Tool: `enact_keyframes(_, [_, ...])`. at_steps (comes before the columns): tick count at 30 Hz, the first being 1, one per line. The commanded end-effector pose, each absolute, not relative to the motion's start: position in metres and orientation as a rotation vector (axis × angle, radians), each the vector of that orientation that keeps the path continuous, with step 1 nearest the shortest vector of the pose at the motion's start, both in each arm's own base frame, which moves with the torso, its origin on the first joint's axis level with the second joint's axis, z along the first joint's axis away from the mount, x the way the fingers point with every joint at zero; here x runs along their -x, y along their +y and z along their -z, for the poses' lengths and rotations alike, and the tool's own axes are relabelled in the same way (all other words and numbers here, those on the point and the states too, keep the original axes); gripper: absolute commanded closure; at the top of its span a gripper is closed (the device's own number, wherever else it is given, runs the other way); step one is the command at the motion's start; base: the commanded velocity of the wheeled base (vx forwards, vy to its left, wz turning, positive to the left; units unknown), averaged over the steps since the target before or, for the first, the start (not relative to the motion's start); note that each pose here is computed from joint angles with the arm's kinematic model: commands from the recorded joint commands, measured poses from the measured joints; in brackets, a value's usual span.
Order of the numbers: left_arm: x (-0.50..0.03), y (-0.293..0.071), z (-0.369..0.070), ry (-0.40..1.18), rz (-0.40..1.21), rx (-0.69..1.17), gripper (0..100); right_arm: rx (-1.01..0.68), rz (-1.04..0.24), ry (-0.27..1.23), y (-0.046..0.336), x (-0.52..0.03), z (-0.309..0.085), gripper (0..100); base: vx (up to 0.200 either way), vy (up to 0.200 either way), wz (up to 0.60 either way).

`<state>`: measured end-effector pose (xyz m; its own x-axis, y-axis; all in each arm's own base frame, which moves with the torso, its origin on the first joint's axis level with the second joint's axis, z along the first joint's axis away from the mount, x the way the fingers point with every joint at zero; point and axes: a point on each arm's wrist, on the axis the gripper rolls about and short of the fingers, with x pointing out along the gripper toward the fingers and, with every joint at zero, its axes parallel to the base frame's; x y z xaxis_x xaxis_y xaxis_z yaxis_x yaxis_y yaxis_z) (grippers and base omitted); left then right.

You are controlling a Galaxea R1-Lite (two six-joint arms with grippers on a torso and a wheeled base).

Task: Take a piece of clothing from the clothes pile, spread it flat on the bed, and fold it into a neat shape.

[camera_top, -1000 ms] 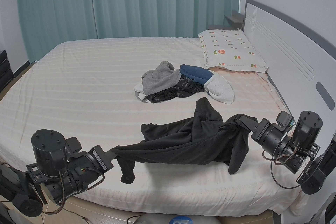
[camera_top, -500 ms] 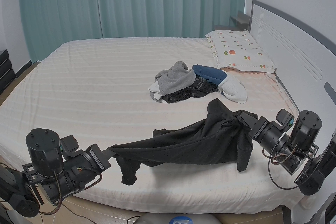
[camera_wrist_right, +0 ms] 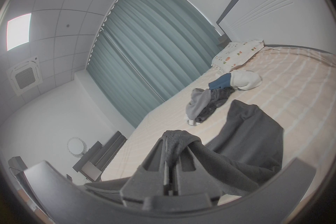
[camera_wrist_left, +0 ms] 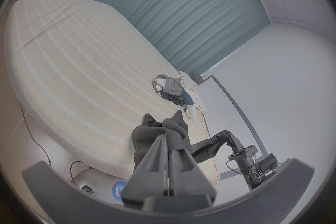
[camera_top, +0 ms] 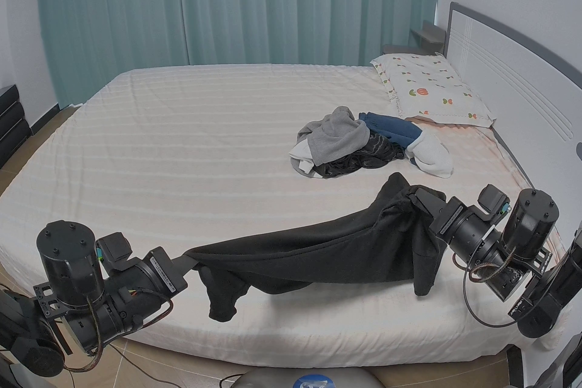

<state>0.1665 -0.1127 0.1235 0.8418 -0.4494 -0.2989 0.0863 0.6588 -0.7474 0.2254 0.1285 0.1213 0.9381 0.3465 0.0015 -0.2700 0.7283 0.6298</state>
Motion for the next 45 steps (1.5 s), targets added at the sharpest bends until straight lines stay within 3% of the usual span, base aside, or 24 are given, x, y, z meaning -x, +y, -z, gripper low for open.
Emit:
enact_keyframes(1, [-0.1656,-0.112,-0.1254,0.485,0.321,0.805,100,-0.685,-0.355,0.088,0.1301,-0.2251,-0.1245,100,0.0,0.2,0.0])
enact_keyframes(45, [-0.1628,-0.1101,-0.1276,0.473,0.326,0.808,100,-0.7,-0.375,0.087,0.1325,-0.224,-0.1257,100,0.0,0.2,0.0])
